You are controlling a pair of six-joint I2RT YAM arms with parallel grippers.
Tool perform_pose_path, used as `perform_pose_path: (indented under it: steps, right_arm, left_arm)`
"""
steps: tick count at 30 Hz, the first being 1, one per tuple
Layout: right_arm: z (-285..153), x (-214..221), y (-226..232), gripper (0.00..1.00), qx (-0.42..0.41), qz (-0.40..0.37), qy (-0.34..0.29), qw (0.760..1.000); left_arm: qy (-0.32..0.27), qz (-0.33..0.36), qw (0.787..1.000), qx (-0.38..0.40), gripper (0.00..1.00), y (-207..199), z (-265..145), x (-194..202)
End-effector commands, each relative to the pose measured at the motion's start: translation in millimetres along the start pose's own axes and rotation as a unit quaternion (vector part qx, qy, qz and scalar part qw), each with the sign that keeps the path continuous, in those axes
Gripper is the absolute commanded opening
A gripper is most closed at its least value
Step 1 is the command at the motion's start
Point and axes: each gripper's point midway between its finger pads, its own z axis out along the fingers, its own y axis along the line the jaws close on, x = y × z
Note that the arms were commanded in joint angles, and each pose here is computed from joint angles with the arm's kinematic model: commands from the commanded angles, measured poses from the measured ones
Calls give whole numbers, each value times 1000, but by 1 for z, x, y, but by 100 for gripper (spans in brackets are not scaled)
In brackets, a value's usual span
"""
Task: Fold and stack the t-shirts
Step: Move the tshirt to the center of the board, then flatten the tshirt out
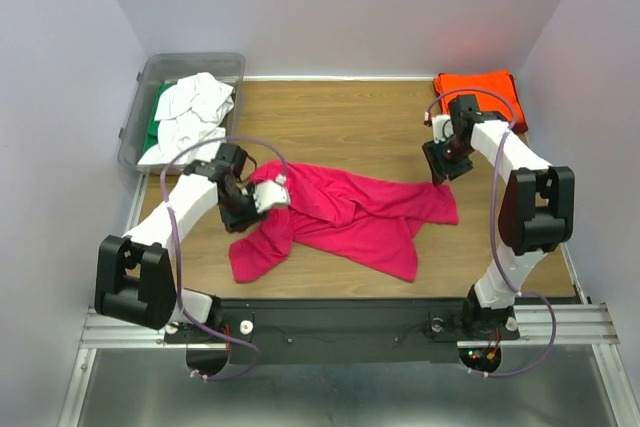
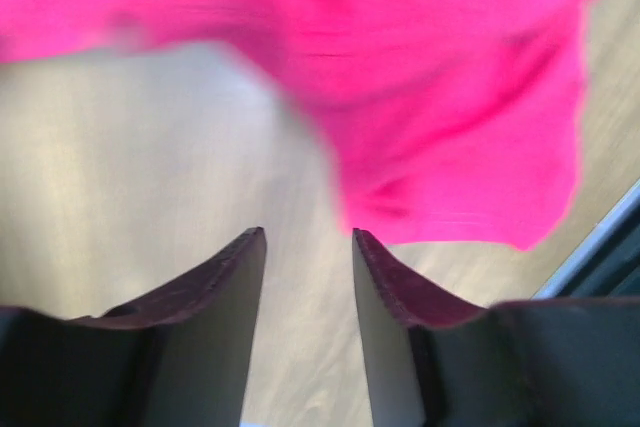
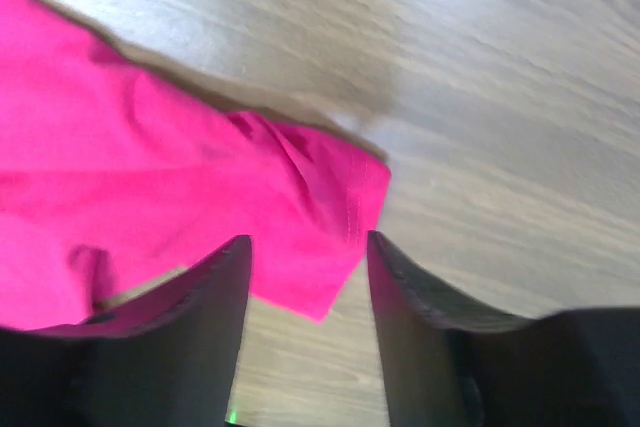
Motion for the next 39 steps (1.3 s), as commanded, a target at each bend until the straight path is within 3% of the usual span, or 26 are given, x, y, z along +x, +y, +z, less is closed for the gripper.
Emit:
perform_pose_path:
  steps: [1, 4, 8, 14, 23, 37, 39]
  right_arm:
    - [-47, -3, 3, 59, 12, -31, -45, 998]
    - [-60, 17, 19, 56, -14, -43, -43, 998]
    - [-47, 64, 41, 46, -62, -37, 10, 997]
    - [-21, 91, 31, 40, -37, -53, 46, 997]
    - [3, 73, 17, 38, -10, -98, 15, 995]
    - [39, 116, 18, 37, -15, -136, 74, 988]
    - [42, 116, 15, 28, -9, -135, 72, 988]
  left_arm:
    - [-93, 8, 995, -19, 52, 25, -45, -45]
    - [-145, 13, 989, -26, 52, 25, -52, -77]
    - [-181, 31, 983, -34, 50, 18, -43, -120]
    - [-200, 54, 978, 19, 50, -3, -21, -167]
    - [-187, 54, 979, 59, 51, -16, 2, -178]
    - [-183, 42, 980, 68, 53, -16, 8, -185]
    - [-187, 47, 979, 69, 54, -19, 10, -191]
